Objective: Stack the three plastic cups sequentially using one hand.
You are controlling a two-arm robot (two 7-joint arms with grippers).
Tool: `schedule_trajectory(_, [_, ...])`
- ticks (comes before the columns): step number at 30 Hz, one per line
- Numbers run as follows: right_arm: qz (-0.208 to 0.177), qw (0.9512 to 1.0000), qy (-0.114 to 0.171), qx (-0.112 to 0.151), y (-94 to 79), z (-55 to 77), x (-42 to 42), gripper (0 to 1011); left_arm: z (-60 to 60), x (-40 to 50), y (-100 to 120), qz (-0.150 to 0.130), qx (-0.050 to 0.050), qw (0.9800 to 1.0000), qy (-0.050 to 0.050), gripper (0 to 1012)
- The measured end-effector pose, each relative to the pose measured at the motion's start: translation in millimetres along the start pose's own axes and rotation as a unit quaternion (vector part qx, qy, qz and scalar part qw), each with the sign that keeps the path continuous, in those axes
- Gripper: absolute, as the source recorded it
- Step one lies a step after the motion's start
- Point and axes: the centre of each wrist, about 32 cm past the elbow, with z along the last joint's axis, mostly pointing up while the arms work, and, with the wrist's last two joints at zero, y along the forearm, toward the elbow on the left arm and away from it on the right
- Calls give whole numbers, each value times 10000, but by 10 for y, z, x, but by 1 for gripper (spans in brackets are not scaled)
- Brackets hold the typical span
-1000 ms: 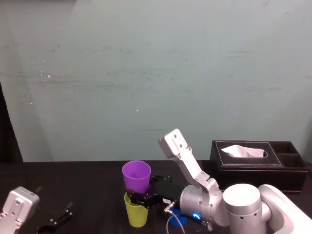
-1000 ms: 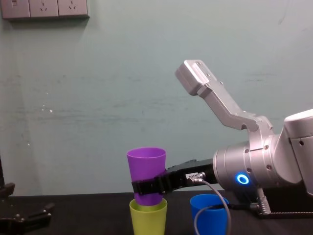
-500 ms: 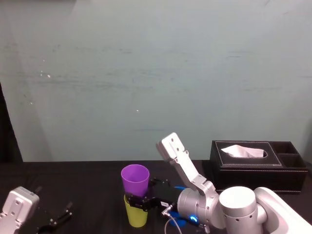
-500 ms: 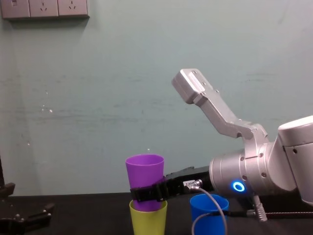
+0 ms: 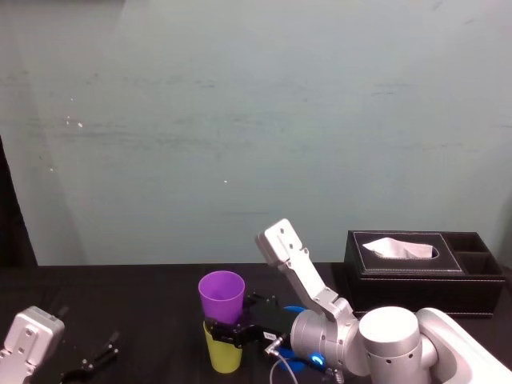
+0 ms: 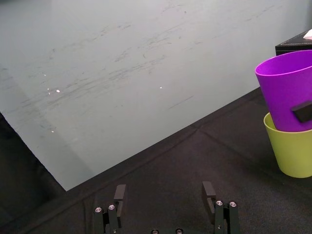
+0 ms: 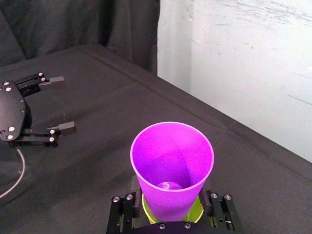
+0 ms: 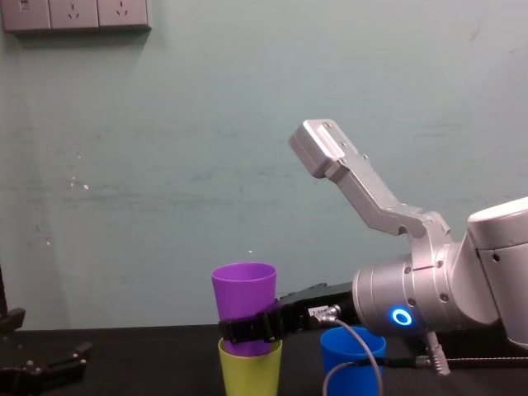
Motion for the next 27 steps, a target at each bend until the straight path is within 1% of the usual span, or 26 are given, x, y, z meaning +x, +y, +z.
schedule_trajectory(2, [0, 10000, 0, 1, 0, 0, 0, 732, 0, 0, 0, 0, 1, 10000, 0, 1000])
schedule_trajectory(6, [-1, 10000, -1, 1, -2, 0, 1, 853, 0, 0, 0, 0, 0, 10000, 0, 1000])
schedule_trajectory(8, [-1, 10000, -1, 1, -2, 1, 1, 891, 0, 0, 0, 0, 0, 10000, 0, 1000])
schedule_trajectory(10, [-1, 10000, 0, 2, -2, 1, 1, 964, 0, 0, 0, 0, 0, 10000, 0, 1000])
schedule_trajectory(12, [-1, 10000, 0, 1, -2, 1, 0, 994, 0, 0, 0, 0, 0, 10000, 0, 1000])
schedule_trajectory(22, [-2, 10000, 1, 7, -3, 0, -2, 1002, 0, 0, 0, 0, 0, 10000, 0, 1000])
schedule_trajectory(24, [-17, 10000, -8, 57, -8, -5, -7, 1002, 0, 0, 0, 0, 0, 10000, 0, 1000])
schedule_trajectory(27, [-64, 9997, -38, 230, -35, -8, -14, 1002, 0, 0, 0, 0, 0, 10000, 0, 1000])
